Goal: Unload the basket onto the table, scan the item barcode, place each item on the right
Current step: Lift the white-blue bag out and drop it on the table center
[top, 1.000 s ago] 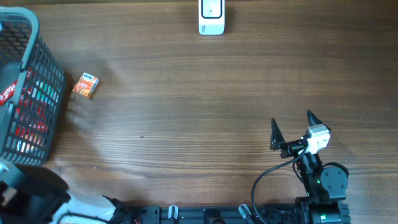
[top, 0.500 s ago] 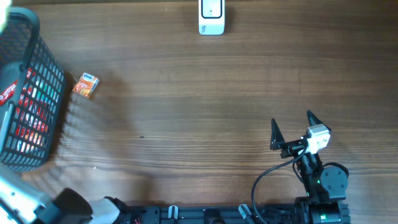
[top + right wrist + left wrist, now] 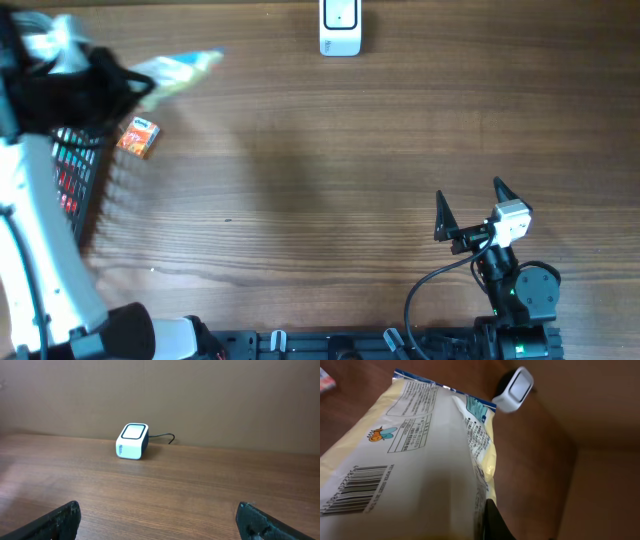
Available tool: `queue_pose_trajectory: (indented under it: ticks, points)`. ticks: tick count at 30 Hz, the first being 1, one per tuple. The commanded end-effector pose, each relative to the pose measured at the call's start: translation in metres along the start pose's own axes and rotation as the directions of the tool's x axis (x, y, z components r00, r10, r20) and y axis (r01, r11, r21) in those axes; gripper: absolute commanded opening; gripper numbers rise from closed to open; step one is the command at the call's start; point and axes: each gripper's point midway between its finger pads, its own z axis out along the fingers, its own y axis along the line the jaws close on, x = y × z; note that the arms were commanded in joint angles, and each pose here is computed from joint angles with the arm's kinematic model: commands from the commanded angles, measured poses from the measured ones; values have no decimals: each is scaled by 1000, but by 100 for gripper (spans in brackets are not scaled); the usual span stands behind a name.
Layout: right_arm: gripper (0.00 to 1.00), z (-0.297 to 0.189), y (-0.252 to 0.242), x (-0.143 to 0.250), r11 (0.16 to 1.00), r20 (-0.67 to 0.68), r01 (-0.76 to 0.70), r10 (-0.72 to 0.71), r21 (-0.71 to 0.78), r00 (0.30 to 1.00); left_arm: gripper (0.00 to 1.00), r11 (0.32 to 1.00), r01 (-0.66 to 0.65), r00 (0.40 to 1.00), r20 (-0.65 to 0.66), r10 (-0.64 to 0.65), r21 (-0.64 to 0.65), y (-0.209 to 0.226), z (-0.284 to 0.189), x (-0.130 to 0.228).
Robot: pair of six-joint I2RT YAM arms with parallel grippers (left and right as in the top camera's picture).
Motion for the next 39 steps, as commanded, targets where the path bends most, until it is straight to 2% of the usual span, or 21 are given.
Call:
queue_pose_trajectory:
  ticks: [1, 5, 8, 13, 15, 16, 18, 20, 23, 25, 29, 33, 37, 39]
  points:
    - [100, 0, -3, 0, 1000, 2, 12, -12, 15, 1000, 4, 984, -80, 993, -95, 65, -157, 14, 53, 19]
    - [100, 0, -3, 0, 1000, 2, 12, -12, 15, 1000, 4, 971, -143, 974, -202, 103, -193, 25, 112, 43]
    - [100, 0, -3, 0, 1000, 1, 12, -12, 15, 1000, 4, 951, -187, 966, -219, 133, -247, 46, 157, 49]
    - [100, 0, -3, 0, 1000, 2, 12, -12, 15, 1000, 4, 918, -216, 961, -240, 139, -332, 73, 189, 52]
    - [100, 0, -3, 0, 1000, 2, 12, -12, 15, 1000, 18, 918, -213, 961, -242, 134, -335, 74, 189, 52]
    - [100, 0, -3, 0, 1000, 1, 12, -12, 15, 1000, 20, 918, -211, 962, -239, 134, -335, 74, 187, 51]
    - [100, 0, -3, 0, 1000, 1, 12, -12, 15, 1000, 26, 919, -205, 965, -225, 133, -337, 73, 180, 47]
    - [100, 0, -3, 0, 1000, 2, 12, -12, 15, 1000, 46, 922, -193, 971, -202, 129, -336, 70, 167, 40]
    - [100, 0, -3, 0, 1000, 1, 12, -12, 15, 1000, 47, 928, -177, 979, -159, 131, -329, 61, 146, 28]
    - [100, 0, -3, 0, 1000, 1, 12, -12, 15, 1000, 53, 934, -166, 985, -105, 140, -315, 51, 124, 16]
    - [100, 0, -3, 0, 1000, 2, 12, -12, 15, 1000, 74, 946, -163, 985, 9, 173, -279, 28, 83, -4]
    - [100, 0, -3, 0, 1000, 1, 12, -12, 15, 1000, 74, 957, -167, 967, 150, 206, -238, 8, 38, -20]
    - [100, 0, -3, 0, 1000, 2, 12, -12, 15, 1000, 76, 961, -125, 915, 346, 208, -245, 10, -19, -46]
    - [100, 0, -3, 0, 1000, 1, 12, -12, 15, 1000, 82, 966, -101, 887, 418, 197, -239, 12, -43, -54]
